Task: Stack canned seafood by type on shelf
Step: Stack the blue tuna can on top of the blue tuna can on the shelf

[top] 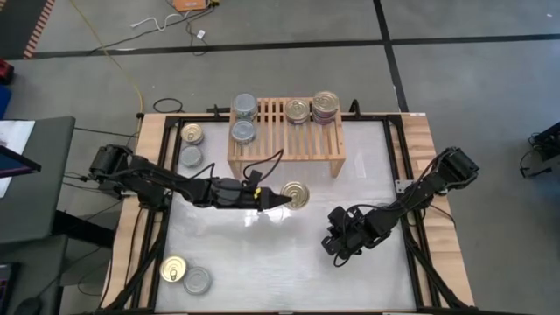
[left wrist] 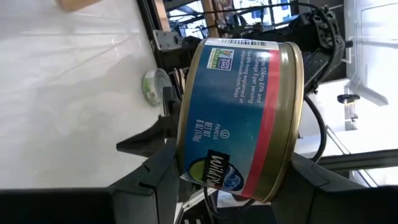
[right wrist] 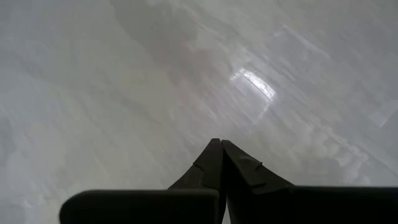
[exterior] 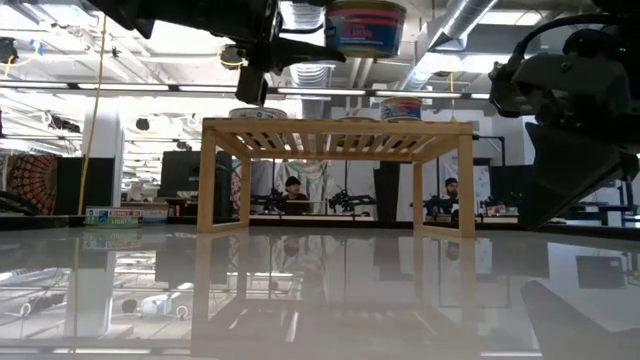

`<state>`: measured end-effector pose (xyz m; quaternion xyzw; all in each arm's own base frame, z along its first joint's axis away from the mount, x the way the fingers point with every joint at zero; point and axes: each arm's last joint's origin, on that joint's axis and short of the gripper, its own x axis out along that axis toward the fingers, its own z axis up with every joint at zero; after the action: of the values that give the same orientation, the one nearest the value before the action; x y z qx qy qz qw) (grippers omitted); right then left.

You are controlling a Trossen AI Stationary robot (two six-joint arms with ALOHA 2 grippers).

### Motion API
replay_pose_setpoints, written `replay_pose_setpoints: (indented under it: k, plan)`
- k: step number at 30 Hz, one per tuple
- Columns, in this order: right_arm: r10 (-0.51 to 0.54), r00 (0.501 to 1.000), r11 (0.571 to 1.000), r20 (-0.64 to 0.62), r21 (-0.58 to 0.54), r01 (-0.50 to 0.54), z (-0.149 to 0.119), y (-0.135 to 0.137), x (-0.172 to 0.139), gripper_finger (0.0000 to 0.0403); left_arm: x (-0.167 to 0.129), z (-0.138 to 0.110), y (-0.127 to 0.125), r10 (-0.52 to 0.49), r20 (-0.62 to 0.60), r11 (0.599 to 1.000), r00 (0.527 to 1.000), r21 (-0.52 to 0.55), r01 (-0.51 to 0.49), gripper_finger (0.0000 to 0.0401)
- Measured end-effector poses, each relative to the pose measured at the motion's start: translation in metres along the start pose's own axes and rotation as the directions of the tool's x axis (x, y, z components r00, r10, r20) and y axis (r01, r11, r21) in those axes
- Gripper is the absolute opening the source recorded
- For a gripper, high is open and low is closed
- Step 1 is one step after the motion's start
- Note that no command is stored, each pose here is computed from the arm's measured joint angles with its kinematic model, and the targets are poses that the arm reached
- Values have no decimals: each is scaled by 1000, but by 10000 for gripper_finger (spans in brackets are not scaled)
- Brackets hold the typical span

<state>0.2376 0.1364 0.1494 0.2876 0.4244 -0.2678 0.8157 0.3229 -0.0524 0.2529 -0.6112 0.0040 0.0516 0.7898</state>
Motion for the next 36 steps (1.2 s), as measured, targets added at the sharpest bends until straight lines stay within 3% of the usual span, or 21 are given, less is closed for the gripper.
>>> replay_pose_setpoints:
  k: [6, 12, 15, 21, 36]
  plan:
    - [7, 1000, 1000, 1, 2, -7, 0, 1, 0, 31, 0, 0, -2, -13, 29, 1000, 999, -7, 14, 180]
    - [24, 1000, 1000, 5, 10, -24, 0, 2, 0, 31, 5, 6, -23, -77, 57, 997, 995, 34, 75, 180]
    - [25, 1000, 1000, 6, 12, -25, 1, 3, 0, 31, 9, 16, -28, -57, 76, 997, 996, 59, 52, 180]
    - [26, 1000, 1000, 6, 12, -27, 1, 3, 0, 31, 18, 46, -22, 61, 104, 996, 993, 62, -68, 180]
    - [10, 1000, 999, 15, 41, -10, 9, 0, 4, 31, 20, 156, -36, 38, 258, 997, 965, 51, -53, 188]
